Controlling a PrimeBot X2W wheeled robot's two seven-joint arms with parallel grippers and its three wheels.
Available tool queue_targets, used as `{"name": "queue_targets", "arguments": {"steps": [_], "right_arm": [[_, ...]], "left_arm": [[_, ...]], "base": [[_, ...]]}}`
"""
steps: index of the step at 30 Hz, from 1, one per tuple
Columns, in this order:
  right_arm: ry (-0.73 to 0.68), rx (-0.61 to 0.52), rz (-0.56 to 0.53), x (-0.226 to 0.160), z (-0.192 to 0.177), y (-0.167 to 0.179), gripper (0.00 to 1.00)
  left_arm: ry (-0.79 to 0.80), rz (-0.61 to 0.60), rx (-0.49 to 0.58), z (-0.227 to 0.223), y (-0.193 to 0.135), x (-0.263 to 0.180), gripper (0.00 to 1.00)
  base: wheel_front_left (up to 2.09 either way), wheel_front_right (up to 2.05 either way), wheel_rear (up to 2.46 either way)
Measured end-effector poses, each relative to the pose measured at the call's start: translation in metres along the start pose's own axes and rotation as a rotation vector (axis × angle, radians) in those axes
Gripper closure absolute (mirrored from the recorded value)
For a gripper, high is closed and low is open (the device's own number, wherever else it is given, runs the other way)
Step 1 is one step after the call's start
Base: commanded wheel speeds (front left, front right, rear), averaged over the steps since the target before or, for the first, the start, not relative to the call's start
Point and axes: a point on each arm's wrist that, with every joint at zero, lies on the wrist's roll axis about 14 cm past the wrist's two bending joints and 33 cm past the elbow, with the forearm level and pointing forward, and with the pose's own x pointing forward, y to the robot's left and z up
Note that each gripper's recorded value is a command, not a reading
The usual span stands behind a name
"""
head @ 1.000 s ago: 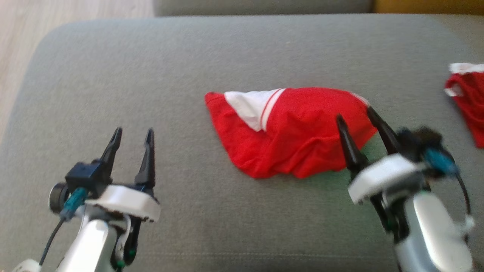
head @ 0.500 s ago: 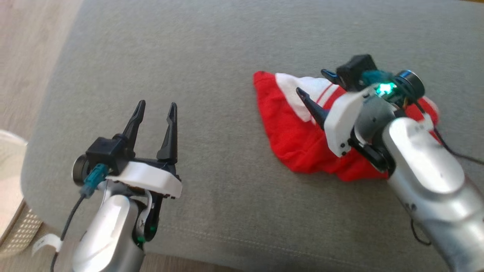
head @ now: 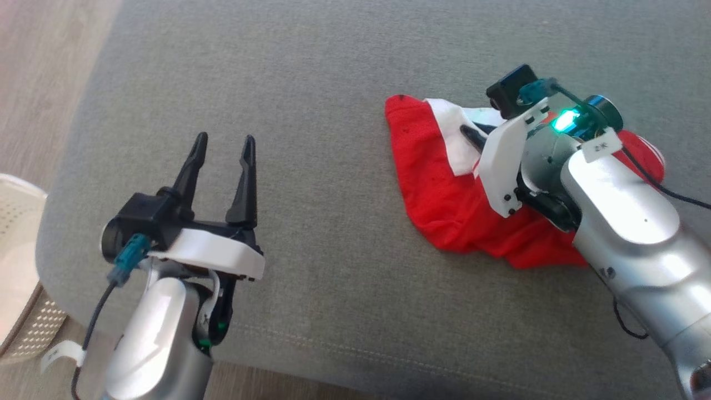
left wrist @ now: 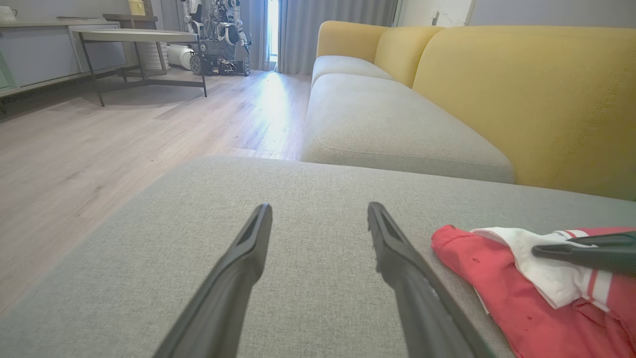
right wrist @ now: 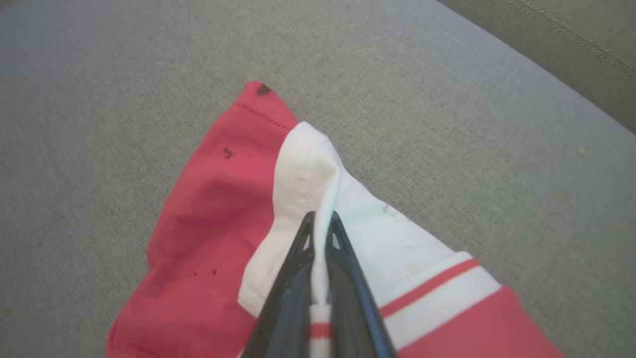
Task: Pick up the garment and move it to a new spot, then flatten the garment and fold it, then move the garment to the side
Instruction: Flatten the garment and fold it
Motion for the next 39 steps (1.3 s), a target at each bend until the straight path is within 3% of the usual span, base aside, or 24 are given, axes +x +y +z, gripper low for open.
{"name": "queue_targets", "arguments": {"steps": [9,12,19,23,28,29,30,31,36,39], "right_arm": [[-0.357,0.147,-0.085,-0.039,0.054,-0.037,1.0],[-0.46,0.233,-0.138,-0.06,0.053,-0.052,1.0],[-0.58,0.515,-0.322,-0.105,-0.012,-0.071,1.0],[-0.569,0.657,-0.426,-0.125,-0.063,-0.059,1.0],[-0.522,0.753,-0.541,-0.147,-0.111,-0.053,1.0],[-0.522,0.761,-0.558,-0.151,-0.115,-0.055,0.71],[-0.523,0.765,-0.569,-0.154,-0.118,-0.056,0.24],[-0.53,0.767,-0.577,-0.156,-0.118,-0.057,0.0],[-0.628,0.78,-0.624,-0.173,-0.112,-0.064,0.0],[-0.704,0.721,-0.67,-0.188,-0.1,-0.072,0.0]], "left_arm": [[-0.027,-0.021,0.015,0.005,-0.005,0.01,0.0],[-0.031,-0.043,0.017,0.006,-0.012,0.013,0.0],[-0.027,-0.084,0.013,0.002,-0.026,0.015,0.0],[-0.026,-0.107,0.011,0.001,-0.033,0.017,0.0],[-0.022,-0.14,0.011,-0.002,-0.043,0.023,0.0],[-0.022,-0.145,0.012,-0.003,-0.044,0.024,0.0],[-0.021,-0.151,0.014,-0.003,-0.045,0.024,0.0],[-0.021,-0.155,0.016,-0.004,-0.046,0.025,0.0],[-0.02,-0.169,0.019,-0.004,-0.049,0.027,0.0],[-0.026,-0.173,0.02,-0.001,-0.051,0.027,0.0]], "base": [[0.0,0.0,0.0],[0.0,0.0,0.0],[0.0,0.0,0.0],[0.0,0.0,0.0],[0.0,0.0,0.0],[0.0,0.0,0.0],[0.0,0.0,0.0],[0.0,0.0,0.0],[0.0,0.0,0.0],[0.0,0.0,0.0]]}}
